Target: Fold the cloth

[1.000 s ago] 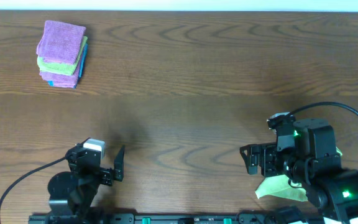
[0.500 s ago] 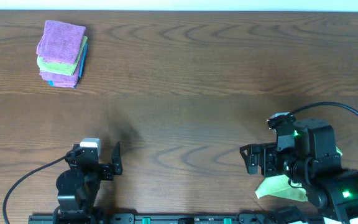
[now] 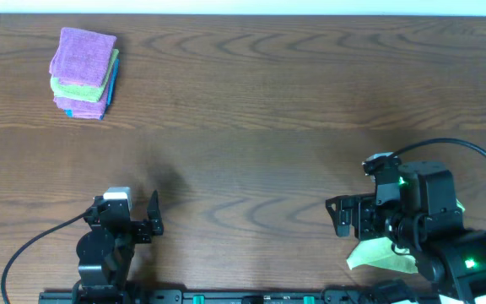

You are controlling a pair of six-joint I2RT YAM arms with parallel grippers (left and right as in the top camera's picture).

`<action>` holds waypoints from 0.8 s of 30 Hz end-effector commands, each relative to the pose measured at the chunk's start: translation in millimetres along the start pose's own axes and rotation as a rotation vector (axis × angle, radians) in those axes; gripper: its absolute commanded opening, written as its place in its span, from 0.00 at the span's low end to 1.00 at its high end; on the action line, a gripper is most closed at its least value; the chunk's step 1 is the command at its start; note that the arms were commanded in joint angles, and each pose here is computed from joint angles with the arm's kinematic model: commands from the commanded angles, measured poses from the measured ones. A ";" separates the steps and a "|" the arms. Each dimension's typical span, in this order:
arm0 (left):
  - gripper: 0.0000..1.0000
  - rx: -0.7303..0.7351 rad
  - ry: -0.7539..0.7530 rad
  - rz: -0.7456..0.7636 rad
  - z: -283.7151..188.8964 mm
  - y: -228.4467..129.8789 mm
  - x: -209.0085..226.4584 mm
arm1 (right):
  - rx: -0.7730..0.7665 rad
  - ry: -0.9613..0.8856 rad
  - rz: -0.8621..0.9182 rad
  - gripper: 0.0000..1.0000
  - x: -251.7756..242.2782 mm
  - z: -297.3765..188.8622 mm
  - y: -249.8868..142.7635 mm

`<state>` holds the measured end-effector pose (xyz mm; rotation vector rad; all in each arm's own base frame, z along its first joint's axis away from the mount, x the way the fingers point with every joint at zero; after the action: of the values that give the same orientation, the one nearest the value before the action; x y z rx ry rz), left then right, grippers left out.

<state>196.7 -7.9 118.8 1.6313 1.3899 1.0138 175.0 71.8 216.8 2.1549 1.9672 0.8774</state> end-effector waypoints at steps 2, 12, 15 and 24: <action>0.95 0.015 0.020 -0.008 2.7 -6.7 2.7 | -0.005 0.002 0.004 0.99 1.1 -0.8 0.1; 0.95 0.015 0.020 -0.008 2.7 -6.7 2.7 | -0.136 -0.095 -0.111 0.99 -12.5 -3.3 19.7; 0.95 0.014 0.020 -0.008 2.7 -6.6 2.7 | -0.284 -0.094 -0.189 0.99 -16.4 -7.0 31.2; 0.95 0.014 0.020 -0.008 2.7 -6.6 2.7 | -0.616 -0.138 -0.219 0.99 -55.5 2.4 13.3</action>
<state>196.9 -7.8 119.1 1.6301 1.3892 1.0151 190.7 26.1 215.7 1.6146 1.5730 1.1216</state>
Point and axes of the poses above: each gripper's point midway between its finger pads, its own z axis out along the fingers, its own x axis along the line the jaws close on, y = z × x, the point moved 2 cm from there along -z, back along the fingers, and after that the axes turned 11 degrees about z, right-handed, at the moved point
